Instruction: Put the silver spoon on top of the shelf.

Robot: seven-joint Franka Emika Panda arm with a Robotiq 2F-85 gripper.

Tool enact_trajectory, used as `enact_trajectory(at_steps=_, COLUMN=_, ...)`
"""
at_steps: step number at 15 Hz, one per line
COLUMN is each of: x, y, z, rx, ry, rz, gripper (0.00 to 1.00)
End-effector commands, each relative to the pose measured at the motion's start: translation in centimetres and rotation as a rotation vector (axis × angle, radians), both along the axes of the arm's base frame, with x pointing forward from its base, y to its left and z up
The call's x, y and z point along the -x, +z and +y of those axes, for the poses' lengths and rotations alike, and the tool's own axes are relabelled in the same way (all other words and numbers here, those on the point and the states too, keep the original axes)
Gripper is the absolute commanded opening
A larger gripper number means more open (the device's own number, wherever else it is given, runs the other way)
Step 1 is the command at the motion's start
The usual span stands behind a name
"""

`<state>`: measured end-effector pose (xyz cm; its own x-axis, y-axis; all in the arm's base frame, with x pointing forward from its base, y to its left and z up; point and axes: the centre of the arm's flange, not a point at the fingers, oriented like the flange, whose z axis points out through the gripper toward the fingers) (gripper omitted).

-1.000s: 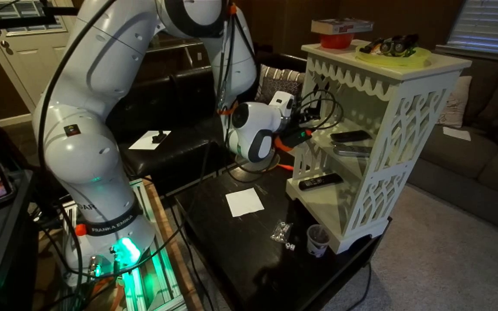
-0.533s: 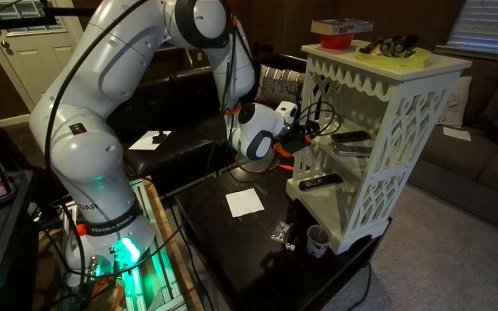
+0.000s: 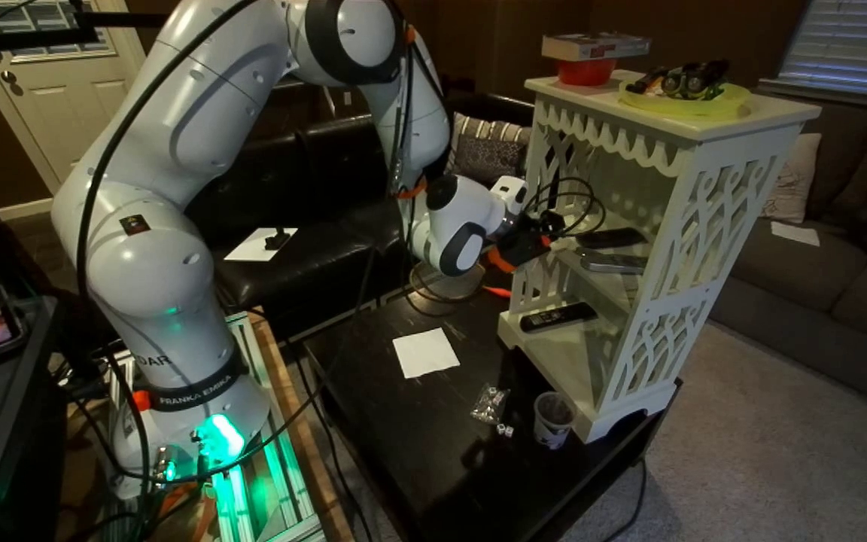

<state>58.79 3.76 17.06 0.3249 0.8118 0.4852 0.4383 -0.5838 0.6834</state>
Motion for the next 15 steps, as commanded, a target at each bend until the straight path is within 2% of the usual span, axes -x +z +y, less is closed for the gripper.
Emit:
enact_trajectory(at_steps=1, x=-0.6, y=2.3, z=-2.2, rx=-0.02, ry=0.065, rz=0.026, gripper=1.0)
enact_trajectory(at_steps=3, x=-1.0, y=3.2, z=-3.0, rx=-0.017, ry=0.099, rz=0.046, gripper=1.0)
enact_trajectory(at_steps=7, x=-2.5, y=3.6, z=-4.1, rx=0.045, ry=0.056, rz=0.114, gripper=1.0)
enact_trajectory(at_steps=15, x=-4.2, y=3.6, z=-3.3, rx=0.058, ry=-0.038, rz=0.138, gripper=0.99)
